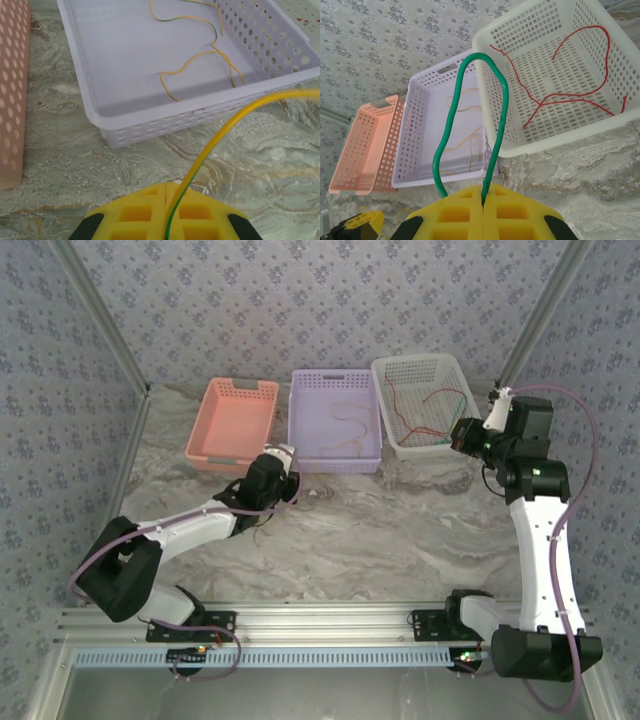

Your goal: Untangle the cables

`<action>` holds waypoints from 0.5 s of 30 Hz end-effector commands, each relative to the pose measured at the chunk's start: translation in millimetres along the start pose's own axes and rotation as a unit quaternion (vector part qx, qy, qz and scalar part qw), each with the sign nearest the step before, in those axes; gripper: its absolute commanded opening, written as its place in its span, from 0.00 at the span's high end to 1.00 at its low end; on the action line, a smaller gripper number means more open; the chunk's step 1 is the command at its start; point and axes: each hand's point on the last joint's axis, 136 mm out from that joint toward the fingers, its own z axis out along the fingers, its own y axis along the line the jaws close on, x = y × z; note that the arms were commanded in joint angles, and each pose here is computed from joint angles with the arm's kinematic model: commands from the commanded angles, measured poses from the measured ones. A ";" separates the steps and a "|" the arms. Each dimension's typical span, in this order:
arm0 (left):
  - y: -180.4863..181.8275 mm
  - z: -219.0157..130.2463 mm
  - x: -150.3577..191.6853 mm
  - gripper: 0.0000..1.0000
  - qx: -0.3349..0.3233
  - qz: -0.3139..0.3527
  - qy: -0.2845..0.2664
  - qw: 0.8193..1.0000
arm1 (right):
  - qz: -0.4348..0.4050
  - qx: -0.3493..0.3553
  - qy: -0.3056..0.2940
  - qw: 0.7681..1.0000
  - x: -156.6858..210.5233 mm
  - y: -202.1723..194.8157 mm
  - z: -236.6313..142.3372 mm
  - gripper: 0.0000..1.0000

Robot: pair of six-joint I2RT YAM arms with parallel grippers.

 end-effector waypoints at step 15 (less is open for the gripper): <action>-62.0 4.6 -20.5 0.41 0.069 -0.045 0.020 0.996 | -0.011 -0.266 0.080 0.961 45.7 89.1 9.8 1.00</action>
